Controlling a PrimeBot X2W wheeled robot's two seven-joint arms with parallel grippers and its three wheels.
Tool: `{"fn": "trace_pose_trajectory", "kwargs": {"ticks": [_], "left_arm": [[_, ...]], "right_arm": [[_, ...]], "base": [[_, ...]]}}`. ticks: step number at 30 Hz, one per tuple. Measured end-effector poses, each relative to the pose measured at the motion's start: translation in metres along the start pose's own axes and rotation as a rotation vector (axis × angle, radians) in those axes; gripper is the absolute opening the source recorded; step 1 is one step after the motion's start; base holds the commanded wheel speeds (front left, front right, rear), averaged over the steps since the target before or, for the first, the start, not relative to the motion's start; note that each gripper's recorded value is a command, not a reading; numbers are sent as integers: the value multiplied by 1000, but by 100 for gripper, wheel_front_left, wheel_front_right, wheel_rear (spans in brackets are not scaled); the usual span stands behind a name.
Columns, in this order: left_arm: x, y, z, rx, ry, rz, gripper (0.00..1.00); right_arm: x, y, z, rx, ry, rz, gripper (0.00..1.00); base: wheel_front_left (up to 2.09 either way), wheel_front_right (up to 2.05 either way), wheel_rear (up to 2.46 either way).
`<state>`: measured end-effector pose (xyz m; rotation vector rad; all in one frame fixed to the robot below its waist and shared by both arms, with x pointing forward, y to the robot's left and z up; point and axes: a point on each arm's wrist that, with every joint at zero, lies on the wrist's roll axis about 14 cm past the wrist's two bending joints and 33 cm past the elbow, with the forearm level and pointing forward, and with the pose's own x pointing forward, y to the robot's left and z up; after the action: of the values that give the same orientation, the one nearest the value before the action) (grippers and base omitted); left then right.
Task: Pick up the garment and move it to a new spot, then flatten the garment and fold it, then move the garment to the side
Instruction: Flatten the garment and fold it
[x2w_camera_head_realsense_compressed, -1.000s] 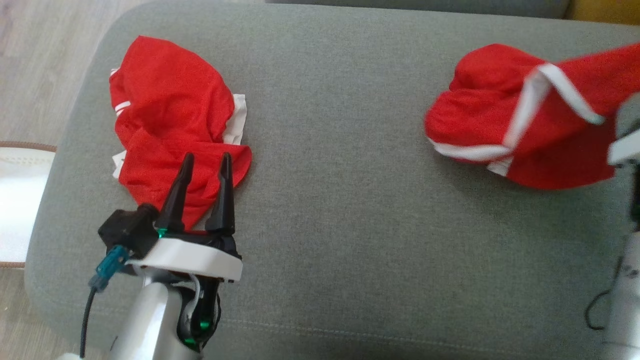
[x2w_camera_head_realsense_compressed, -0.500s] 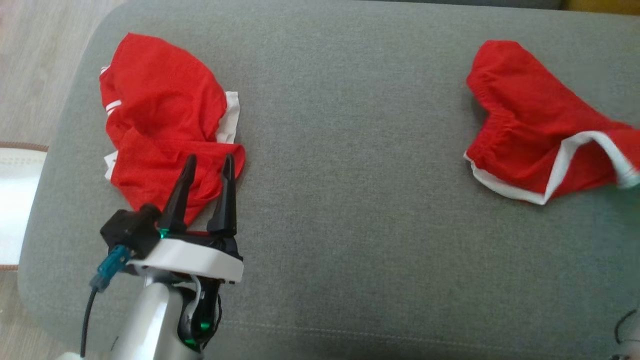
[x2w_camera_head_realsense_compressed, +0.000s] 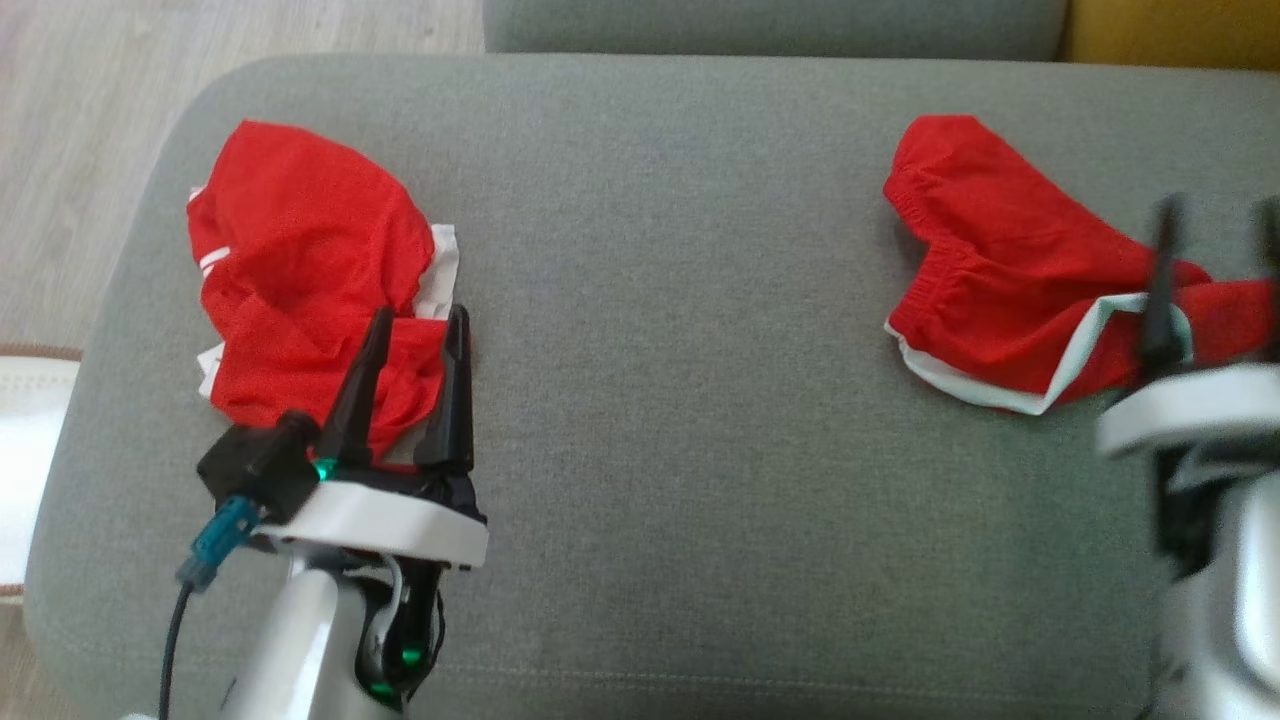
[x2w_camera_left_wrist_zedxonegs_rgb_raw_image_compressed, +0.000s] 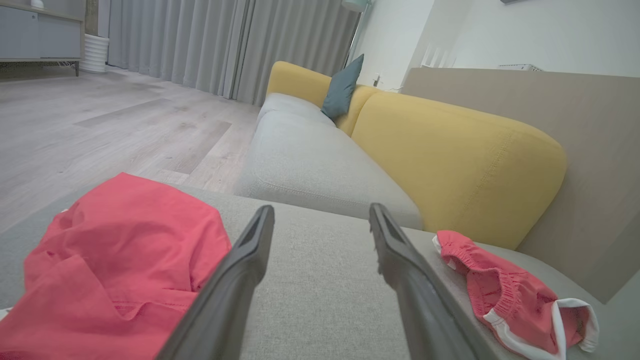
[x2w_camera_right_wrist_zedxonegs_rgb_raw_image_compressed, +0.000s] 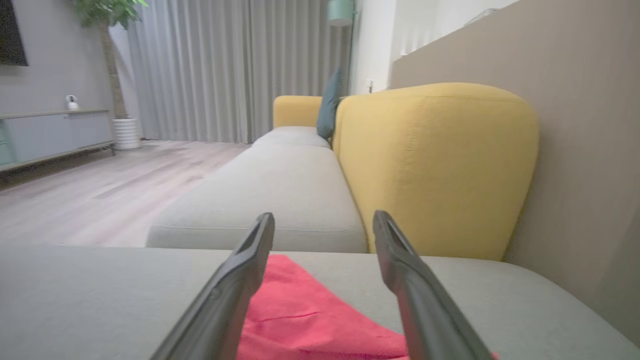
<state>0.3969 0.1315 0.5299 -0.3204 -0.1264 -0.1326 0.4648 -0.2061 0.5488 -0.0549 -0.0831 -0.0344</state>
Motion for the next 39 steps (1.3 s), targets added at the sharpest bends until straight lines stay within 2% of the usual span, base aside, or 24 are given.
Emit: {"fn": "trace_pose_trajectory", "kwargs": {"ticks": [5, 10, 21, 39], "left_arm": [[-6, -6, 3, -6, -9, -11, 100], [-8, -8, 0, -11, -1, -17, 100], [-8, 0, -9, -9, 25, 4, 100], [-12, 26, -18, 6, 59, 78, 100]], "right_arm": [[-37, 49, -11, 59, 0, 156, 100], [-64, 74, -40, 84, 73, 232, 100], [-61, 99, -77, 9, 204, 315, 100], [-13, 115, -125, -100, 343, 347, 100]], "base": [[0, 0, 0], [0, 0, 0], [0, 0, 0], [0, 0, 0]]}}
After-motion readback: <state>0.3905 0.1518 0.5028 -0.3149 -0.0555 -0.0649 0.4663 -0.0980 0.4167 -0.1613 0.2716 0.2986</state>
